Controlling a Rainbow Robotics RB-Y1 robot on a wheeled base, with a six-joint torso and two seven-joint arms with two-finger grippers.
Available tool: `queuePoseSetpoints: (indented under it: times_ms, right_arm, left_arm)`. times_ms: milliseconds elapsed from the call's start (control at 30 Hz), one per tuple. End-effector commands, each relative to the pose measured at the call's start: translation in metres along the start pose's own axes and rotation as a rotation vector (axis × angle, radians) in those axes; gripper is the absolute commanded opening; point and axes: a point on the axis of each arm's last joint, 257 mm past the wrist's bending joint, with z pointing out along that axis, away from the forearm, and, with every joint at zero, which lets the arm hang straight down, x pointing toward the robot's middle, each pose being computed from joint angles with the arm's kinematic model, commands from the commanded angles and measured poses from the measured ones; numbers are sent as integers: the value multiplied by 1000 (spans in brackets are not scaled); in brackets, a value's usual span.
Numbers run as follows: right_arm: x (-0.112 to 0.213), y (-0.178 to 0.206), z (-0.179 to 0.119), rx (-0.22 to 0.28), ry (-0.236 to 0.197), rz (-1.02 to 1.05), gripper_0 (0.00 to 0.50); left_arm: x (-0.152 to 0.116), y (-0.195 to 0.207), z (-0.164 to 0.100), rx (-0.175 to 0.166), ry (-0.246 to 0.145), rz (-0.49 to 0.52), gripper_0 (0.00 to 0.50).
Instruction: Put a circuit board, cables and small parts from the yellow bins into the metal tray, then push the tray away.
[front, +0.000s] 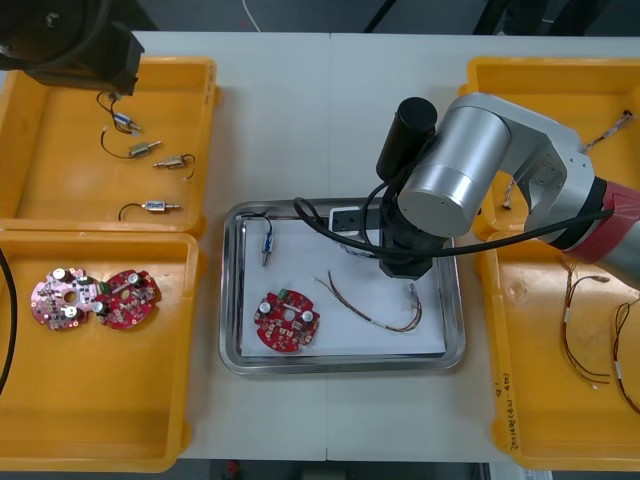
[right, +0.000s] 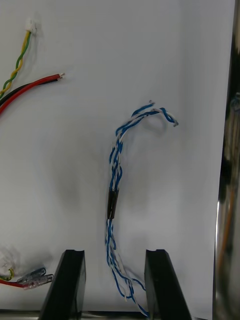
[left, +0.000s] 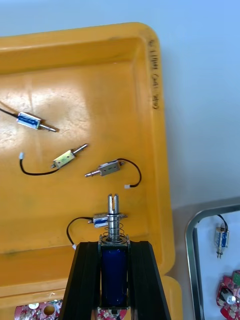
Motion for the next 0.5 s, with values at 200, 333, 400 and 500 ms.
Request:
queuePoseSetpoints:
  times_ms: [200, 333, 400, 500]
  right_arm:
    - [-15, 6, -10, -14, -42, -24, 500]
    - [-17, 7, -27, -20, -39, -15, 500]
    - [-15, 9, -39, -29, -30, -14, 500]
    - [-13, 11, -59, -37, -18, -14, 500]
  left_arm:
    - [16, -43, -1, 52, -2, -16, 1]
    - [19, -57, -2, 70, -4, -4, 0]
    - [20, -63, -2, 77, -4, 0, 0]
    - [21, -69, -4, 91, -5, 10, 0]
